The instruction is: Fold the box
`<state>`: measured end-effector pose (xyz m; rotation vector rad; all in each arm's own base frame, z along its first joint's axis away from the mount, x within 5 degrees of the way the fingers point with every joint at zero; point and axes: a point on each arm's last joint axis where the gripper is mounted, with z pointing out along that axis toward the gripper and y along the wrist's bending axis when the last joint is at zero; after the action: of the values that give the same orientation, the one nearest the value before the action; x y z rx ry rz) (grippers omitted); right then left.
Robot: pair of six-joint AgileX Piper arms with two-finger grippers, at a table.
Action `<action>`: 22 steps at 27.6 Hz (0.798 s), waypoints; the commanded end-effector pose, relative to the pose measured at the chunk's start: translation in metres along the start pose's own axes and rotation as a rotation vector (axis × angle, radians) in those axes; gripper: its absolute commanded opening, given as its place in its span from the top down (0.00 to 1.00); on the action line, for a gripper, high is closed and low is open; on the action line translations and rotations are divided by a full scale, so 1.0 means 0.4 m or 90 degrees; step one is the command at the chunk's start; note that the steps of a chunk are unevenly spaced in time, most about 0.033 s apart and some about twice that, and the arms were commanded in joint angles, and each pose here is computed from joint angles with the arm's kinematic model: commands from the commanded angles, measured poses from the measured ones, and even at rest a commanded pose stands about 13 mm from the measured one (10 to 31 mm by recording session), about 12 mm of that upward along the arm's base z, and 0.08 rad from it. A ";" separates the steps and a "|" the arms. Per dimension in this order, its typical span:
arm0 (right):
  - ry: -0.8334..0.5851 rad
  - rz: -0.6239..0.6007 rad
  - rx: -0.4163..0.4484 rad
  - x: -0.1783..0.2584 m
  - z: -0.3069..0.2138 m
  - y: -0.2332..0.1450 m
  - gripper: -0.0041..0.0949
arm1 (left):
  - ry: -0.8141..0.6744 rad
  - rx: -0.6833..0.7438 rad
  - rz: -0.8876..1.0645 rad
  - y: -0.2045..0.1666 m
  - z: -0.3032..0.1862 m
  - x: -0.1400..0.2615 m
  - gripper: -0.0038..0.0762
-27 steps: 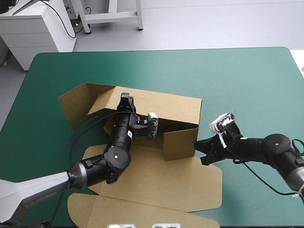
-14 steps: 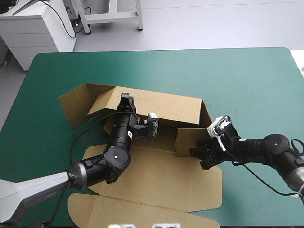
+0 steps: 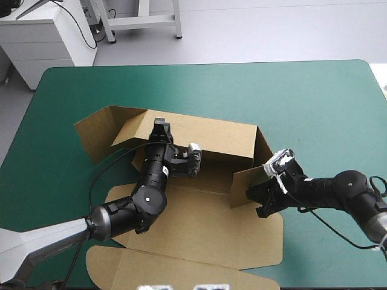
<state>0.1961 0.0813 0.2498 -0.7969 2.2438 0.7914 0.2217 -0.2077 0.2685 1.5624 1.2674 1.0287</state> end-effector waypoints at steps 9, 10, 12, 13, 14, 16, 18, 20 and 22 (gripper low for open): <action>-0.007 0.141 -0.092 -0.101 -0.068 0.057 0.96 | -0.021 0.011 -0.029 0.010 -0.011 -0.007 0.96; -0.006 0.136 -0.109 -0.121 -0.082 0.069 0.96 | -0.021 0.011 -0.029 0.010 -0.011 -0.007 0.96; -0.019 0.116 -0.126 -0.177 -0.123 0.092 0.96 | -0.021 0.011 -0.029 0.010 -0.011 -0.007 0.96; -0.031 0.102 -0.122 -0.206 -0.146 0.102 0.96 | -0.021 0.011 -0.029 0.010 -0.011 -0.007 0.96; -0.044 0.093 -0.107 -0.236 -0.169 0.110 0.96 | -0.021 0.011 -0.029 0.010 -0.011 -0.007 0.96; -0.070 0.061 -0.050 -0.285 -0.215 0.118 0.96 | -0.021 0.011 -0.029 0.010 -0.011 -0.007 0.96; -0.099 0.048 0.038 -0.335 -0.261 0.114 0.96 | -0.021 0.011 -0.029 0.010 -0.011 -0.007 0.96; -0.117 0.052 0.124 -0.375 -0.302 0.103 0.96 | -0.021 0.011 -0.029 0.010 -0.011 -0.007 0.96; -0.122 0.063 0.194 -0.406 -0.328 0.086 0.96 | -0.023 0.012 -0.029 0.010 -0.011 -0.007 0.96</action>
<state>0.2217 0.0744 0.4270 -0.5739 2.2321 0.6643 0.2217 -0.2077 0.2685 1.5624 1.2674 1.0287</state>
